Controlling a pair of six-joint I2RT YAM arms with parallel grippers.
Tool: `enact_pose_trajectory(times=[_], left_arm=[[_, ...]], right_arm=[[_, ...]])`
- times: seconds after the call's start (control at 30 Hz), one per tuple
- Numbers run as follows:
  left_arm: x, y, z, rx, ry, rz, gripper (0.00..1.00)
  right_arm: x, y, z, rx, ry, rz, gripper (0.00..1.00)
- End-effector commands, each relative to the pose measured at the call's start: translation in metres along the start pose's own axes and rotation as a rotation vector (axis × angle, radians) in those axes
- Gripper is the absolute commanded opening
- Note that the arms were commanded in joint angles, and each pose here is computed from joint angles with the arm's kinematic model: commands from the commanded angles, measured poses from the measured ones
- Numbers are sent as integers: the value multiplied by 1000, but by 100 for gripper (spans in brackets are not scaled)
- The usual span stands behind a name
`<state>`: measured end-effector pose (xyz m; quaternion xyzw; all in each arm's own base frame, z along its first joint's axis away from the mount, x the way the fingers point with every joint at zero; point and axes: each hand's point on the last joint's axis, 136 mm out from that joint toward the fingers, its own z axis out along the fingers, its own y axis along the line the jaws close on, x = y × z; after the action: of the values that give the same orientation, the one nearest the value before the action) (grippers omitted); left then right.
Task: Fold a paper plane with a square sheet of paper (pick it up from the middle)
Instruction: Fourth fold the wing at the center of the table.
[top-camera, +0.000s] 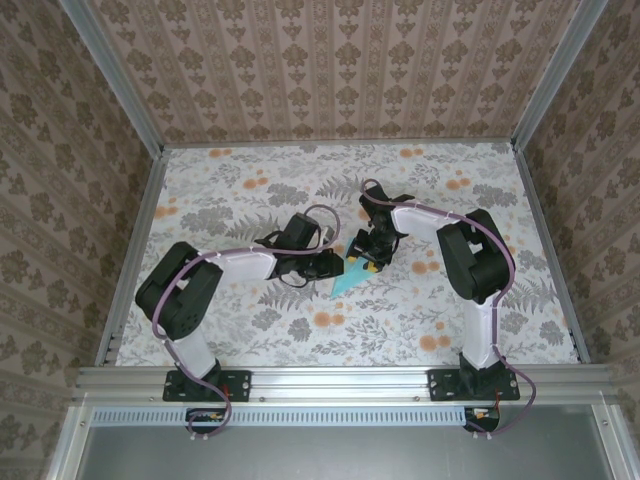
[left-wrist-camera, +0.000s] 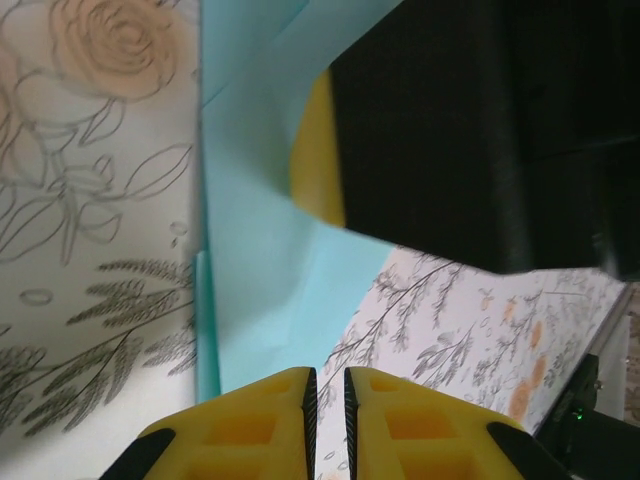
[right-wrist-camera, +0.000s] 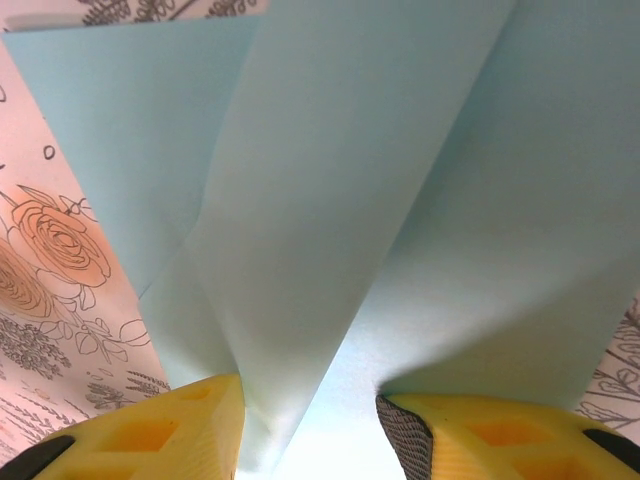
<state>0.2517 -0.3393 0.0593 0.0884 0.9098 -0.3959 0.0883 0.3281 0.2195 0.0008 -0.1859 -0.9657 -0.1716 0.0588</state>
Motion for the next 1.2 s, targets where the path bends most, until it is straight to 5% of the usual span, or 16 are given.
enact_pose_trajectory(times=[0.0, 1.17], left_arm=[[-4, -11, 1, 46, -5, 0, 17], [16, 44, 29, -159, 106, -85, 12]], right_arm=[[20, -133, 78, 481, 65, 89, 49], [25, -130, 78, 459, 76, 89, 49]])
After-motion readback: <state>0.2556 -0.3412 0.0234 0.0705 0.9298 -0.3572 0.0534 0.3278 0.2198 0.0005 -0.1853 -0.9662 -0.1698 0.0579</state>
